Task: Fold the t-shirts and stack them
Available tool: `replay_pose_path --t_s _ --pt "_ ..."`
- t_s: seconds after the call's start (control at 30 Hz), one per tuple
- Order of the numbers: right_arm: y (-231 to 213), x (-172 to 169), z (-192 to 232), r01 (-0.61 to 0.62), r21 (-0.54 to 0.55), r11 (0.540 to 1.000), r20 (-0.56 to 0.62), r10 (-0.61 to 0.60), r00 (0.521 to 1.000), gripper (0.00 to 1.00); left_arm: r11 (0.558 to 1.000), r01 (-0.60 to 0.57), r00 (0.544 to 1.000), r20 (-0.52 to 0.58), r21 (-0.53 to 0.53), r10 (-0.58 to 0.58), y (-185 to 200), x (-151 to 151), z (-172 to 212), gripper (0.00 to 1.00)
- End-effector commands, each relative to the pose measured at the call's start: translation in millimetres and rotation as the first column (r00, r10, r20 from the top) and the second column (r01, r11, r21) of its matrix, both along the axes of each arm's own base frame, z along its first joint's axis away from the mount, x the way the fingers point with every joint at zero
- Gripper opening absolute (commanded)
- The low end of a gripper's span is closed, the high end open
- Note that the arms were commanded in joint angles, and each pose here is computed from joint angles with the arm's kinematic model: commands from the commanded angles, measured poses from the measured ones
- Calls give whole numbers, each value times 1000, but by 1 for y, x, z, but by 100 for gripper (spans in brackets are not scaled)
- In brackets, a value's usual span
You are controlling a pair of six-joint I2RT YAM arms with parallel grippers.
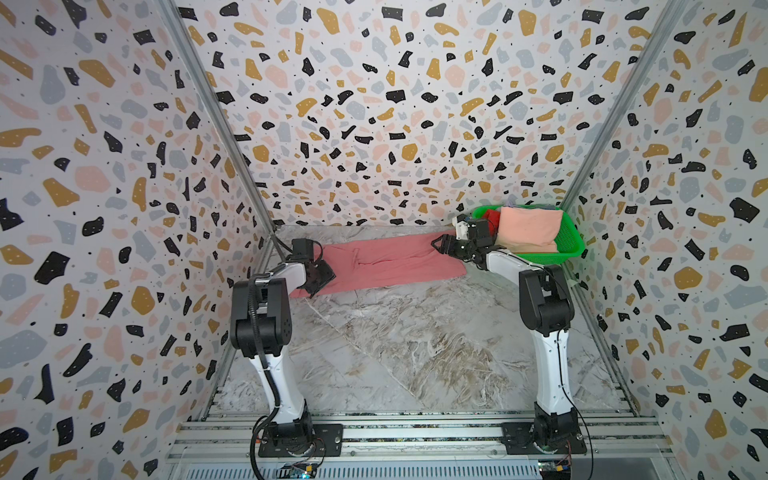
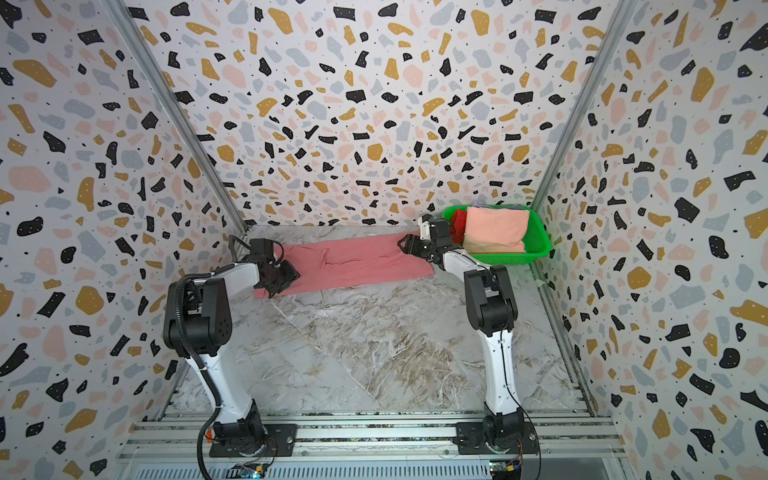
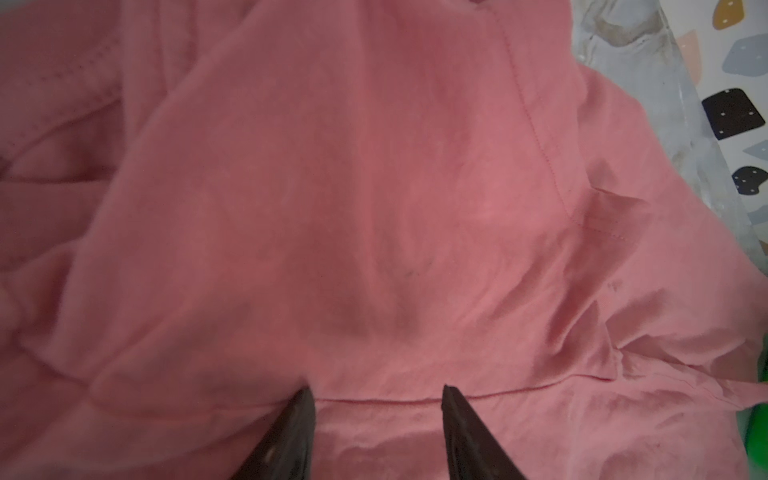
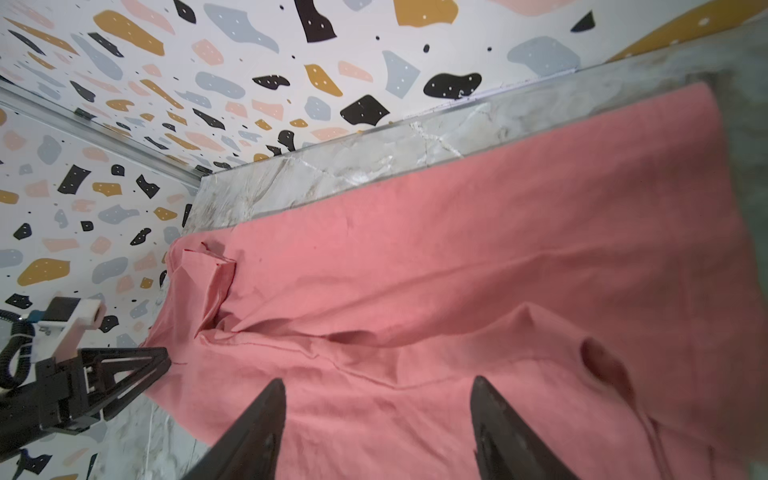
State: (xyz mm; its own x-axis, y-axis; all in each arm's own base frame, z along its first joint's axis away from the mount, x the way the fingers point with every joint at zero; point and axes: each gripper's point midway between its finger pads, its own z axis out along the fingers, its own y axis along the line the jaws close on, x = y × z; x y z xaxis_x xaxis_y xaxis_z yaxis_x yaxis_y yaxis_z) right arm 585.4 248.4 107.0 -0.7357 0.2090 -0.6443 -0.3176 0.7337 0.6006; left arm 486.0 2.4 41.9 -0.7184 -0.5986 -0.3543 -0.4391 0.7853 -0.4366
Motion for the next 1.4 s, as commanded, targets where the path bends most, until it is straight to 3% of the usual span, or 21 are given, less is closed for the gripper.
replay_pose_path --t_s 0.0,0.13,0.27,0.47,0.7,0.9,1.03,1.13,1.27,1.37 --pt "5 14 -14 0 -17 1000 7 0 1000 70 998 -70 996 53 -4 70 10 15 5 51" --pt "2 16 -32 9 -52 999 -3 -9 1000 70 997 -77 996 34 -2 77 16 16 -3 51" --pt "-7 7 -62 15 -122 992 -93 -26 995 68 995 -97 995 2 -2 97 26 12 -15 51" --pt "-25 -43 -114 -41 -236 971 -303 -33 952 64 993 -118 993 -29 19 118 40 17 -31 52" --pt "-18 -167 -150 -321 -321 891 -537 108 836 62 994 -104 994 -46 -26 102 41 50 -52 52" --pt "28 -308 -142 -591 -182 786 -637 364 680 62 993 -13 999 49 -119 19 9 105 -43 53" --pt "65 -360 -106 -718 -116 686 -600 528 601 63 977 126 982 158 -172 -99 -41 144 -17 54" --pt "86 -363 -61 -736 -58 674 -506 616 604 64 964 198 960 232 -176 -155 -67 163 13 55" --pt "92 -329 -5 -686 -74 724 -351 625 697 67 959 238 930 321 -154 -180 -72 165 63 59" --pt "91 -298 15 -626 -77 776 -251 592 766 68 965 243 927 319 -102 -200 -69 149 78 65"
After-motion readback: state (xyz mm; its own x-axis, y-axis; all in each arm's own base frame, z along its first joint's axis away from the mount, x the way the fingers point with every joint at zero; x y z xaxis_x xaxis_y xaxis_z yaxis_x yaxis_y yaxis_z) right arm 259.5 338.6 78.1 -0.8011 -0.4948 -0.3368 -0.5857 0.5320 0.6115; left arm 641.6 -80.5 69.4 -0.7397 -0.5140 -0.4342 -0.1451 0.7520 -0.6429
